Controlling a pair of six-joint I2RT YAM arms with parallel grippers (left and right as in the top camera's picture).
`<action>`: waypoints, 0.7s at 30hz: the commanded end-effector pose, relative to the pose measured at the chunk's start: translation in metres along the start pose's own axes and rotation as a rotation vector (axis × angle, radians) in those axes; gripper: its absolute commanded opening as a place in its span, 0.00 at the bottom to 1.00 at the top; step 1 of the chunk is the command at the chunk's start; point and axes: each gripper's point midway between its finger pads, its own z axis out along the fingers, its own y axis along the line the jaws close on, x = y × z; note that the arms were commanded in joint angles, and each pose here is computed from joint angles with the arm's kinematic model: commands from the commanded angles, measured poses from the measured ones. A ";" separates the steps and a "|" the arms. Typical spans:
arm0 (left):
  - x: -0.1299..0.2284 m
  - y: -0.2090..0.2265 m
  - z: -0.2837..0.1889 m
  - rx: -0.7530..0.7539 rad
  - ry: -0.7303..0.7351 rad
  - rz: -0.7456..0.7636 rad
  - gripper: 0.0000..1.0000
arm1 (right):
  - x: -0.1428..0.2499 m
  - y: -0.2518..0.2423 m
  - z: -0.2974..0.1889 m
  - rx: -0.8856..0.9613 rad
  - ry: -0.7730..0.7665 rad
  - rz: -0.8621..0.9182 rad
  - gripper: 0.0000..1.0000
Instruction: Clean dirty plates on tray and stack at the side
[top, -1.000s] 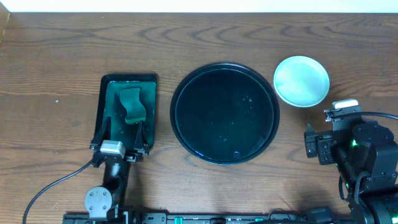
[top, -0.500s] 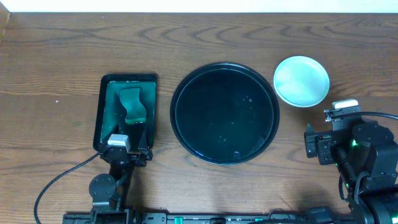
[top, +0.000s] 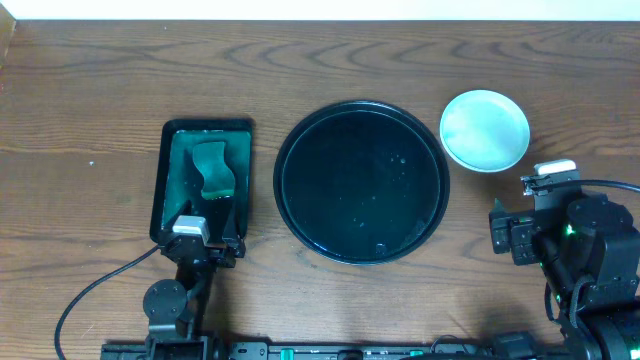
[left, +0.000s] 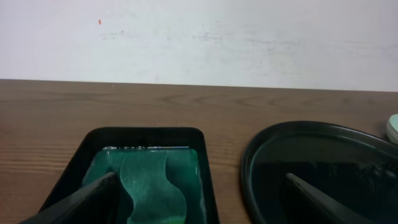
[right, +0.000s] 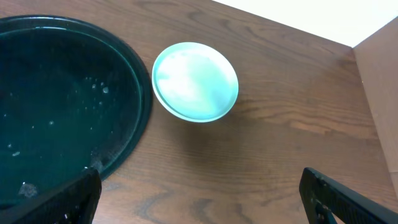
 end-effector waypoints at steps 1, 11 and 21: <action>0.014 -0.003 0.000 0.020 0.048 -0.021 0.82 | -0.004 0.001 -0.003 -0.005 -0.012 -0.010 0.99; 0.014 -0.002 0.000 0.012 0.047 -0.044 0.82 | -0.004 0.001 -0.003 -0.005 -0.012 -0.010 0.99; 0.014 -0.002 0.000 0.011 0.049 -0.054 0.82 | -0.004 0.001 -0.003 -0.005 -0.012 -0.010 0.99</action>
